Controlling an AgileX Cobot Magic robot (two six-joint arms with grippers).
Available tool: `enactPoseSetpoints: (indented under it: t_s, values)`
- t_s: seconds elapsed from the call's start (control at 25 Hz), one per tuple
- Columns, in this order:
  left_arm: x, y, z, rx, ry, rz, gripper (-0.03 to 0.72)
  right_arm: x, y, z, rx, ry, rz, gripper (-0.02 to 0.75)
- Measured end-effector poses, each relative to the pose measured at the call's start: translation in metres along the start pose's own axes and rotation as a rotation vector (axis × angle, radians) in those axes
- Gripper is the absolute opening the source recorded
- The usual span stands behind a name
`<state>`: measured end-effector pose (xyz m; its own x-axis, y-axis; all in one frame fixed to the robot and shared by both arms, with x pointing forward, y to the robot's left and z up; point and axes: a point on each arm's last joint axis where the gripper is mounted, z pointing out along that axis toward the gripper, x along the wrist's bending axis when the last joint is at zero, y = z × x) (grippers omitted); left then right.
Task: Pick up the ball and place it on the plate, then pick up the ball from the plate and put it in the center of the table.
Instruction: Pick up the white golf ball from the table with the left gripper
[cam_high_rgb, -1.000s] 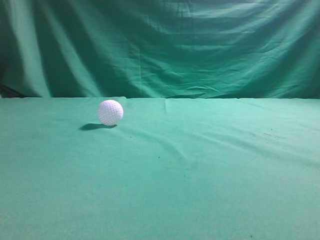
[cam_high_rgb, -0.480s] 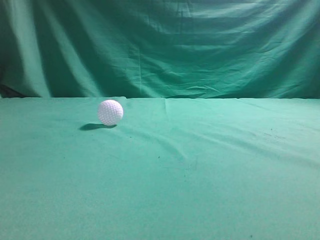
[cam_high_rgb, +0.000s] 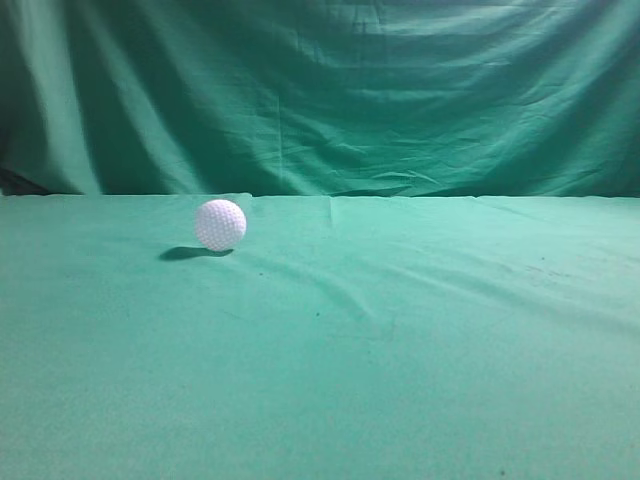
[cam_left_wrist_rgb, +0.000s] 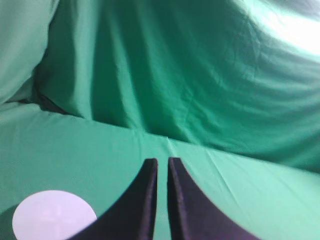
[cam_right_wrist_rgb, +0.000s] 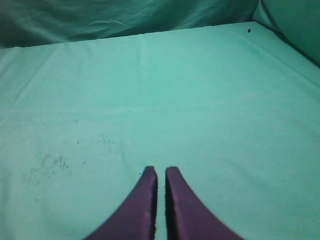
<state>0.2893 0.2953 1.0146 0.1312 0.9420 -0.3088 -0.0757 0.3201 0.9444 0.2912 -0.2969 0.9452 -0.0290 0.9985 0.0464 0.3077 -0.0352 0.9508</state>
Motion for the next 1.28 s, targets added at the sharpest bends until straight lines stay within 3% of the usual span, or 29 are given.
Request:
enactPoseSetpoints:
  t_s: [0.2, 0.28, 0.56, 0.68, 1.0, 1.28]
  values:
    - [-0.014, 0.025, 0.011, 0.217, -0.012, 0.108, 0.057, 0.000, 0.000, 0.000, 0.000, 0.000, 0.000, 0.048]
    - [-0.016, 0.029, 0.015, 0.250, -0.013, 0.138, 0.057, 0.000, 0.000, 0.000, 0.000, 0.000, 0.000, 0.048]
    - [-0.018, 0.033, 0.022, 0.285, -0.012, 0.143, 0.057, 0.000, 0.000, 0.000, 0.000, 0.000, 0.000, 0.048]
    - [-0.021, 0.035, 0.033, 0.432, -0.015, 0.162, 0.057, 0.000, 0.000, 0.000, 0.000, 0.000, 0.000, 0.048]
    - [-0.056, 0.041, 0.086, 0.795, -0.259, 0.333, 0.057, 0.000, 0.000, 0.000, 0.000, 0.000, 0.000, 0.048]
    - [-0.090, 0.012, 0.155, 1.011, -0.361, 0.394, 0.057, 0.000, 0.000, 0.000, 0.000, 0.000, 0.000, 0.048]
